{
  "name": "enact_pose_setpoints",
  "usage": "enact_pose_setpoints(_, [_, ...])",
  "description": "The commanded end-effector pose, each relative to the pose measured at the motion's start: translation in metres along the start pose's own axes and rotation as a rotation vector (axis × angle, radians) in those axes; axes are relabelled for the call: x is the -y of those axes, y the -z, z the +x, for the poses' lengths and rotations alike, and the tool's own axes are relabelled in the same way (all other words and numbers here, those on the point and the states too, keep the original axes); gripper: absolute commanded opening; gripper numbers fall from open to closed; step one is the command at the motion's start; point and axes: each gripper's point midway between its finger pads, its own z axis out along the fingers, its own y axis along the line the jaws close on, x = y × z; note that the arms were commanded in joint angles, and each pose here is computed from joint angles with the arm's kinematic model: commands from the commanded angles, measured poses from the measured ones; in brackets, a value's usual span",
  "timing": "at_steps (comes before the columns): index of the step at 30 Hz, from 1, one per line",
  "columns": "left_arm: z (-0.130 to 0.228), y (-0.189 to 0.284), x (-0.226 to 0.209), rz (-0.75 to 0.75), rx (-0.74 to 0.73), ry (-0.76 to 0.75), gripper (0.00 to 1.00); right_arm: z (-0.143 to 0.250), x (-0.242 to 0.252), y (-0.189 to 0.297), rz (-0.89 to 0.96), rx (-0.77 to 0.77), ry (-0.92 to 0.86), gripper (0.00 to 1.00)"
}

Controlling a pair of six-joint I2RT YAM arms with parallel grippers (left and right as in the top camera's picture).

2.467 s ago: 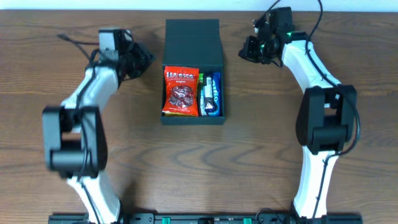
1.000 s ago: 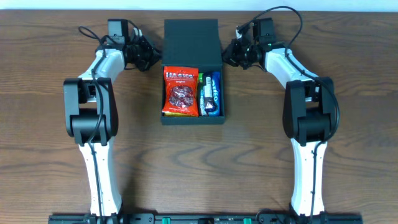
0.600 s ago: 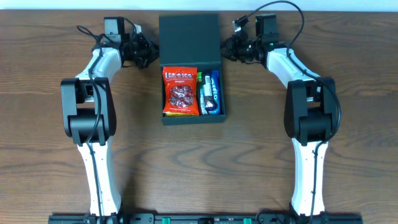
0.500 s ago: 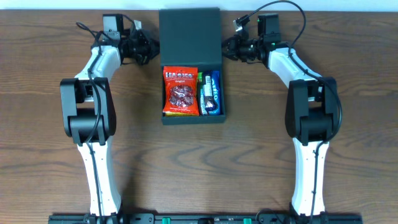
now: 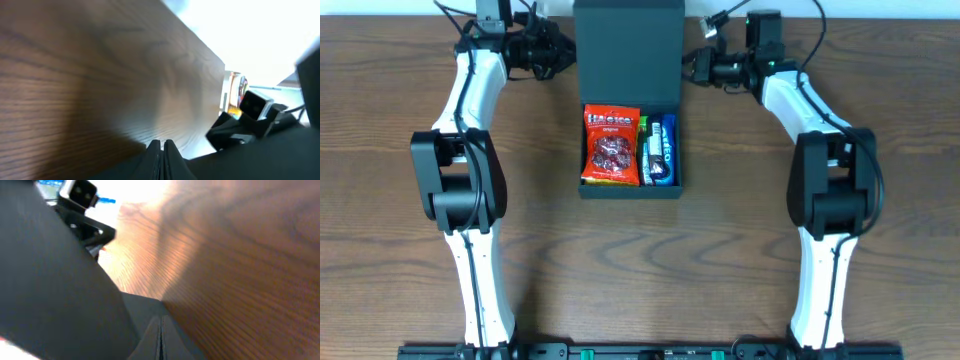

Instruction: Pack container

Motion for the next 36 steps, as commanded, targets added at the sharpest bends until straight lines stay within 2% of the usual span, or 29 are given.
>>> enact_pose_setpoints(1, [0.0, 0.003, 0.015, 0.022, -0.015, -0.094, 0.06, -0.02, -0.059, 0.02, -0.075, 0.025, 0.148, 0.01])
enact_pose_setpoints(8, [0.01, 0.035, 0.038, -0.092, -0.002, -0.229, 0.06, -0.026, -0.107, 0.042, -0.101, 0.038, 0.275, 0.01])
enact_pose_setpoints(16, [0.032, 0.083, 0.093, -0.116, 0.021, -0.44, 0.06, 0.006, -0.125, 0.059, -0.054, -0.055, 0.298, 0.01])
enact_pose_setpoints(23, [0.037, 0.106, 0.09, -0.258, 0.054, -0.448, 0.06, 0.038, -0.097, 0.066, 0.109, -0.161, 0.217, 0.01])
enact_pose_setpoints(29, [0.046, 0.119, 0.081, -0.351, 0.049, -0.407, 0.06, 0.025, -0.083, 0.09, 0.271, -0.116, 0.22, 0.01])
enact_pose_setpoints(36, [0.08, 0.144, 0.063, -0.505, -0.011, -0.257, 0.06, 0.009, -0.095, 0.139, 0.475, -0.041, 0.284, 0.01])
